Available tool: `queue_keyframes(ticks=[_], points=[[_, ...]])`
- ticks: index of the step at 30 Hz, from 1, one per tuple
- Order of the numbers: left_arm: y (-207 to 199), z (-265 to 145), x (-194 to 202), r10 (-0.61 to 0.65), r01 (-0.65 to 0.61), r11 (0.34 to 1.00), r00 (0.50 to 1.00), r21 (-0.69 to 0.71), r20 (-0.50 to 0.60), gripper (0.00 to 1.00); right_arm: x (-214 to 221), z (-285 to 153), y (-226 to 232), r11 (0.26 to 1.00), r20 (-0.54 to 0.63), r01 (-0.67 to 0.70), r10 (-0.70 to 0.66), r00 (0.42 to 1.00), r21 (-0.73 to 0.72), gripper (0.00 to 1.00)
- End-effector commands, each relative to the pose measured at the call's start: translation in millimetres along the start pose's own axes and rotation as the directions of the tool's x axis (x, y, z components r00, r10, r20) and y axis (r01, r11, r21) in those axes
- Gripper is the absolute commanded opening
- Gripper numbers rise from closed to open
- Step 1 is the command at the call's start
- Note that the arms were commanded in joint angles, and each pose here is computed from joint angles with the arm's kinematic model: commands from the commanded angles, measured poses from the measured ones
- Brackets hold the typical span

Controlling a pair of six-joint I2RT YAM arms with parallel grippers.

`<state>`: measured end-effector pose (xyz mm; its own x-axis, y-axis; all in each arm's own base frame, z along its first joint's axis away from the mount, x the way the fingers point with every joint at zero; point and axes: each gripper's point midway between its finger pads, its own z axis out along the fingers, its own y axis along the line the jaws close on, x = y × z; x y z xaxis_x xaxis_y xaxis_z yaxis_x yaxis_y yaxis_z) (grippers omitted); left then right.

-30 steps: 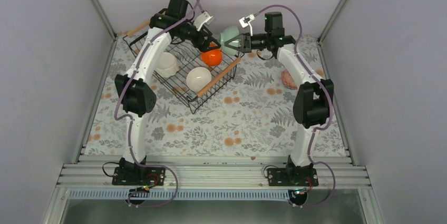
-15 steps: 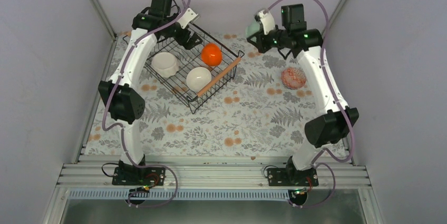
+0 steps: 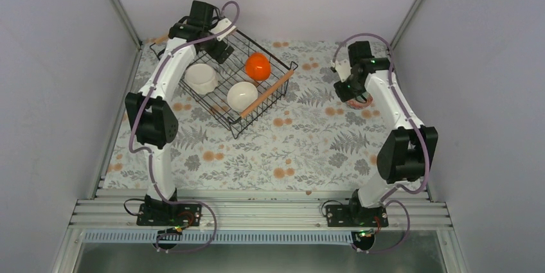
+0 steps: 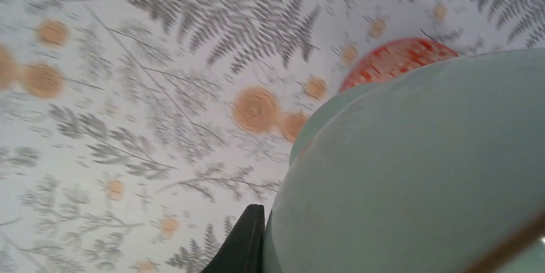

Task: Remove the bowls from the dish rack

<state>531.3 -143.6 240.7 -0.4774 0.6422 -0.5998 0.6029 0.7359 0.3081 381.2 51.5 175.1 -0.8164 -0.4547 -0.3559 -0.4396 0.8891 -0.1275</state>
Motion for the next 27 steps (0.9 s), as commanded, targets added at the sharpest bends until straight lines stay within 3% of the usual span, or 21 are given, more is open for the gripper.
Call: queue_keyframes(ticks=[1, 14, 27], points=[[13, 4, 11, 0.019, -0.023, 0.996, 0.999, -0.081, -0.043, 1.0, 10, -7, -43, 0.984, 0.002, 0.018, -0.018, 1.0, 0.179, 0.04], [11, 8, 31, 0.029, -0.036, 0.994, 0.997, -0.104, -0.075, 1.0, 29, 54, -72, 0.979, -0.137, 0.035, -0.007, 0.991, 0.201, 0.04], [4, 9, 37, 0.023, -0.029, 0.996, 0.998, -0.083, -0.066, 1.0, 29, 79, -85, 0.971, -0.197, 0.058, -0.011, 0.98, 0.232, 0.04]])
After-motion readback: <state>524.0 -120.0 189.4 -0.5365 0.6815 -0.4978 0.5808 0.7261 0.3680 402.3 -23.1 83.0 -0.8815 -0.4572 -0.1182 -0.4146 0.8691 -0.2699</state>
